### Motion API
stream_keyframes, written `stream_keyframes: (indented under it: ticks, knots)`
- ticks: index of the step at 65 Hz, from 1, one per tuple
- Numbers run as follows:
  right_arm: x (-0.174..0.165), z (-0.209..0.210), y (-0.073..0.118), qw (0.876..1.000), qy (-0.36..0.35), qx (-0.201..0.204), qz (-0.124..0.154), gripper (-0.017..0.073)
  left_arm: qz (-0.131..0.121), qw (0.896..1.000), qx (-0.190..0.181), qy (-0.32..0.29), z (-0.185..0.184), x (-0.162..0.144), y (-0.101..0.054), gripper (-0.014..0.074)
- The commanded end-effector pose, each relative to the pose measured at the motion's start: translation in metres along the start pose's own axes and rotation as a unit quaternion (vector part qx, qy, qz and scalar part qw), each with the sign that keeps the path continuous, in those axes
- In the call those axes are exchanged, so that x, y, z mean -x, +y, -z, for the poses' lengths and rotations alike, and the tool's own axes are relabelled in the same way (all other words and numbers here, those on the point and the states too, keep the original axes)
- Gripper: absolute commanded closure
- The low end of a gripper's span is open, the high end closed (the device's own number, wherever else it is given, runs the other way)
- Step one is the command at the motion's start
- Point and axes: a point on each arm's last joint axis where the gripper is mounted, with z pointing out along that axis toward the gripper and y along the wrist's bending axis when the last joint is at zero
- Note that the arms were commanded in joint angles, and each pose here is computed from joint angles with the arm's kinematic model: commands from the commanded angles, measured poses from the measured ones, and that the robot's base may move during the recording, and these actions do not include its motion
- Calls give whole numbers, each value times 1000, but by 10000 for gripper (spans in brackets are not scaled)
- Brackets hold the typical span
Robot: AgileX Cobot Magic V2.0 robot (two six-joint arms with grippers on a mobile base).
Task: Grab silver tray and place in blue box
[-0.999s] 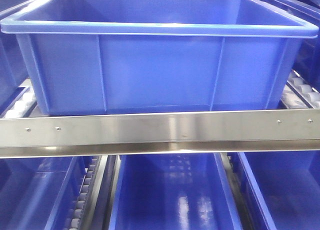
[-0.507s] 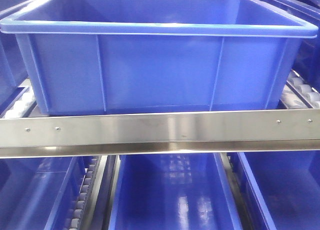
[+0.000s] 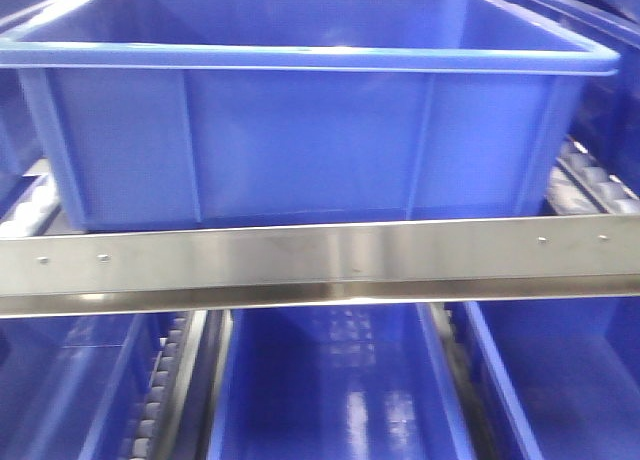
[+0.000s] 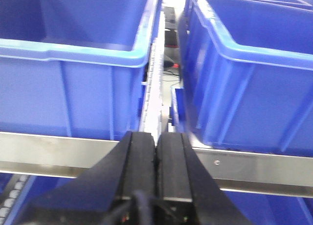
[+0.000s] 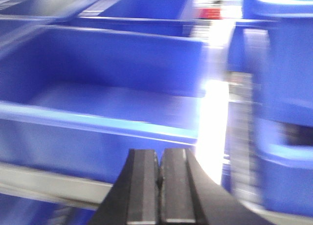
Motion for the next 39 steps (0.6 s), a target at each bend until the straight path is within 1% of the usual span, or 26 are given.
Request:
stream_keyframes:
  ticks: [1,4,10,19,25,31,39]
  knots:
    - [3,6,-5,998,-55,-29,10,504,2,998,-2,-57,2,10,0,689]
    - [-10,11,-8,997,-60,-46,10,504,2,998,-2,-57,2,10,0,690]
    - [-35,20,-11,995,-70,-65,11,504,2,998,-2,-57,2,10,0,690]
    - [-71,28,-12,994,-76,-75,12,504,2,998,-2,-57,2,10,0,689]
    - [-89,32,-12,993,-90,-74,13,504,2,998,-2,-57,2,10,0,689]
    - [-102,30,-13,993,-95,-74,13,504,2,998,-2,-57,2,10,0,689]
    - [-102,30,-13,993,-92,-74,13,504,2,998,-2,-57,2,10,0,690]
